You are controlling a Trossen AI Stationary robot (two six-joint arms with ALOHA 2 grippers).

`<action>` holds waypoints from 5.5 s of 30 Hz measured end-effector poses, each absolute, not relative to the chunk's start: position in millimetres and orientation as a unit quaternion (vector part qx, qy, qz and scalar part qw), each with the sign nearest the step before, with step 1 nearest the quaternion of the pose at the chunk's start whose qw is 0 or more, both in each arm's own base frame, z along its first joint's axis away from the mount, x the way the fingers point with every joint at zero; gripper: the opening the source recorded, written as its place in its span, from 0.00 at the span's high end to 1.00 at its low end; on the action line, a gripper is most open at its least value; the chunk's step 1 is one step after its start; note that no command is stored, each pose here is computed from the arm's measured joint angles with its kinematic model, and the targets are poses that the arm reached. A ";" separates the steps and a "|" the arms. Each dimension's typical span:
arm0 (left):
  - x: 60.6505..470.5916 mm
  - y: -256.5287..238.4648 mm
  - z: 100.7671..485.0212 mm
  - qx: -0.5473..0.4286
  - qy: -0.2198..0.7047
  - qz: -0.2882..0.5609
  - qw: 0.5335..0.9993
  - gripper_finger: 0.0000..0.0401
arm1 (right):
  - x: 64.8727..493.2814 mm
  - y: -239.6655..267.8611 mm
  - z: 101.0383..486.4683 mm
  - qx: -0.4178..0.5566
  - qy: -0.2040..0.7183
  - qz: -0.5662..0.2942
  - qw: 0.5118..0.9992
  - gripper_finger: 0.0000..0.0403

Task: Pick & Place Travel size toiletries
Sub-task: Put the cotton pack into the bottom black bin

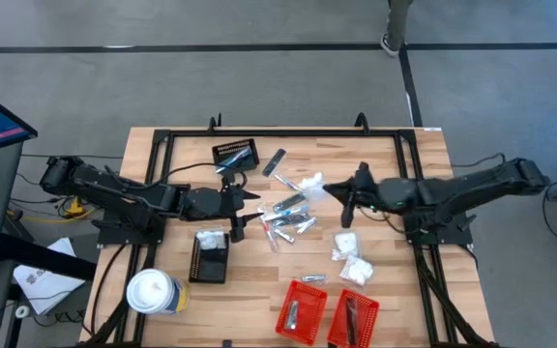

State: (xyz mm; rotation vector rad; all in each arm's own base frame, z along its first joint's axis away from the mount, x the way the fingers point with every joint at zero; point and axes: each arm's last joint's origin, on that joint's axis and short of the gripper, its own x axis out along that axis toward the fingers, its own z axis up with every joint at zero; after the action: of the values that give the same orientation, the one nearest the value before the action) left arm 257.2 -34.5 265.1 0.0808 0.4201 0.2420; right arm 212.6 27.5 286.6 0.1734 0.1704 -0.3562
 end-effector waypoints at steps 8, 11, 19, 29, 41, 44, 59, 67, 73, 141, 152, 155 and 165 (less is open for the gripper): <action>258.1 -34.7 267.2 0.037 0.196 0.120 0.972 0.47 | 216.6 49.4 332.1 0.018 -0.142 -0.123 0.982 1.00; 258.9 -35.4 268.9 0.040 0.188 0.110 0.975 0.47 | 223.0 56.3 336.1 0.010 -0.199 -0.121 0.972 1.00; 258.3 -68.1 284.1 0.094 0.109 0.001 0.990 0.47 | 252.0 66.0 325.2 0.027 -0.347 -0.019 0.937 1.00; 233.2 -132.7 304.8 0.209 -0.009 -0.058 0.976 0.59 | 328.1 82.4 329.7 0.014 -0.341 0.177 0.923 1.00; 230.2 -133.4 302.8 0.194 0.014 0.005 0.981 0.67 | 348.5 100.6 346.6 -0.089 -0.254 0.246 0.931 1.00; 230.2 -134.6 302.5 0.185 0.012 -0.015 0.983 0.67 | 337.7 107.8 353.8 -0.127 -0.249 0.285 0.917 1.00; 233.9 -129.4 318.8 -0.004 -0.073 -0.478 0.875 0.68 | 306.0 152.0 372.2 -0.349 -0.254 0.464 0.773 1.00; 244.0 -127.9 310.6 -0.034 -0.048 -0.473 0.879 0.66 | 341.0 173.4 414.6 -0.423 -0.178 0.504 0.732 1.00; 247.1 -124.3 310.3 -0.045 -0.046 -0.466 0.882 0.64 | 382.0 190.6 434.3 -0.435 -0.096 0.517 0.731 1.00; 242.8 -94.3 305.0 0.093 0.030 -0.092 0.991 0.63 | 276.2 119.9 337.3 -0.180 -0.143 0.049 0.972 1.00; 239.0 -91.3 294.4 0.155 0.055 0.052 0.985 0.63 | 325.4 105.0 308.4 -0.191 -0.080 -0.055 0.977 1.00; 236.3 -92.8 295.0 0.165 0.059 0.078 0.981 0.63 | 325.6 109.2 313.2 -0.196 -0.082 -0.081 0.974 1.00; 222.0 -99.0 304.9 0.162 0.045 0.112 0.979 0.42 | 320.3 120.8 313.1 -0.211 -0.071 -0.109 0.969 1.00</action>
State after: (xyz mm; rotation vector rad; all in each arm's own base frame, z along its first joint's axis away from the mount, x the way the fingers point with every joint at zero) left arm 222.0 -99.0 304.9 0.3261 0.0908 0.2258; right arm 320.3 120.8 313.1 -0.4262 -0.1429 -0.2209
